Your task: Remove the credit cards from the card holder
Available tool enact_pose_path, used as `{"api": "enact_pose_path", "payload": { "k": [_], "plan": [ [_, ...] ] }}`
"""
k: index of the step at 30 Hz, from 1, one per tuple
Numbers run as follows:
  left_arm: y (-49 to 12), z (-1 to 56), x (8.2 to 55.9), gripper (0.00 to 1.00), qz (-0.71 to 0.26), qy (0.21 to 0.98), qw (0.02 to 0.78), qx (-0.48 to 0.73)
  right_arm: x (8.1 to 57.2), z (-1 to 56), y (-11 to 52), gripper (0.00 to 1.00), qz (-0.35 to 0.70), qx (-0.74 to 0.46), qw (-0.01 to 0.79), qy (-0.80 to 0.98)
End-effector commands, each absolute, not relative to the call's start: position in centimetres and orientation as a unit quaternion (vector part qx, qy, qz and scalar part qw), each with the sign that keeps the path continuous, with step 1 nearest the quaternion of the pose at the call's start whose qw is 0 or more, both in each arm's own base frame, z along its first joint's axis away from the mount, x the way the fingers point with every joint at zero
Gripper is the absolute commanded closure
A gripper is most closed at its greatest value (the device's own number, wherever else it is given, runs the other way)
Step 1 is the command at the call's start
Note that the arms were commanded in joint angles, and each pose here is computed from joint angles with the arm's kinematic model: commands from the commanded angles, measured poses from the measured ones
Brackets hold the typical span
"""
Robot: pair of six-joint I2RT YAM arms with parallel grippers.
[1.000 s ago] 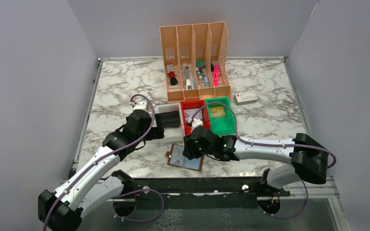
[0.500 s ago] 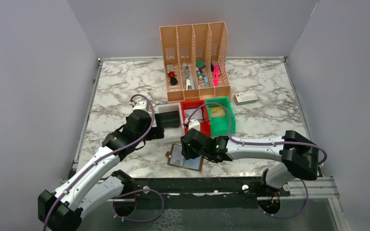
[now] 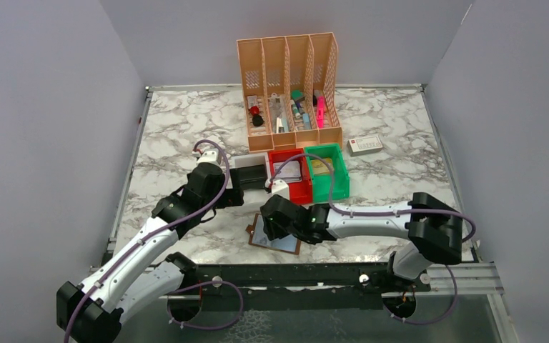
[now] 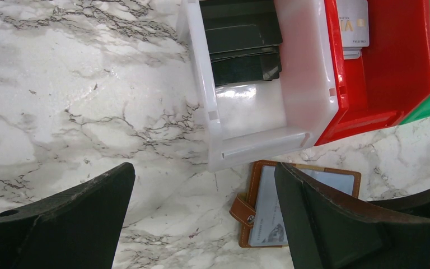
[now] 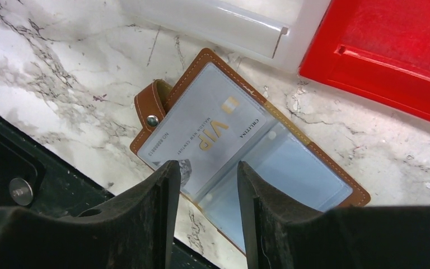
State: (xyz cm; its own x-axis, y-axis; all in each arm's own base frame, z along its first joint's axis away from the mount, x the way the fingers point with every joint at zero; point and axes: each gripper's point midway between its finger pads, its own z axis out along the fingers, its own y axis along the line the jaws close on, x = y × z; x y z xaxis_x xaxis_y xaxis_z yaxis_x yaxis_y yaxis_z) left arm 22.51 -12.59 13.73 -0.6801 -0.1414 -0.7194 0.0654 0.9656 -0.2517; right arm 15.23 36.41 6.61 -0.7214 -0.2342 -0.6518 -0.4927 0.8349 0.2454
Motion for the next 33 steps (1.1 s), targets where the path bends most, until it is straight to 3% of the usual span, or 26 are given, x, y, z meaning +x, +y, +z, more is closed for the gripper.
{"api": "enact_pose_path", "payload": {
  "k": [1, 12, 22, 33],
  "plan": [
    [-12.7, 14.5, 23.0, 0.01, -0.131, 0.902, 0.41, -0.023, 15.1, 5.5, 36.7, 0.51, 0.184, -0.204, 0.311, 0.91],
    [-12.8, 14.4, 23.0, 0.01, -0.13, 0.904, 0.407, -0.022, 15.4, 2.3, 36.2, 0.48, 0.122, -0.213, 0.299, 0.922],
    [-12.7, 14.7, 23.1, 0.02, -0.13, 0.901, 0.412, -0.024, 16.3, 6.0, 38.1, 0.46, 0.156, -0.214, 0.33, 0.906],
    [-10.5, 17.1, 23.0, 0.02, -0.12, 0.874, 0.465, -0.072, 16.0, 1.3, 37.7, 0.46, 0.103, -0.227, 0.298, 0.922]
  ]
}}
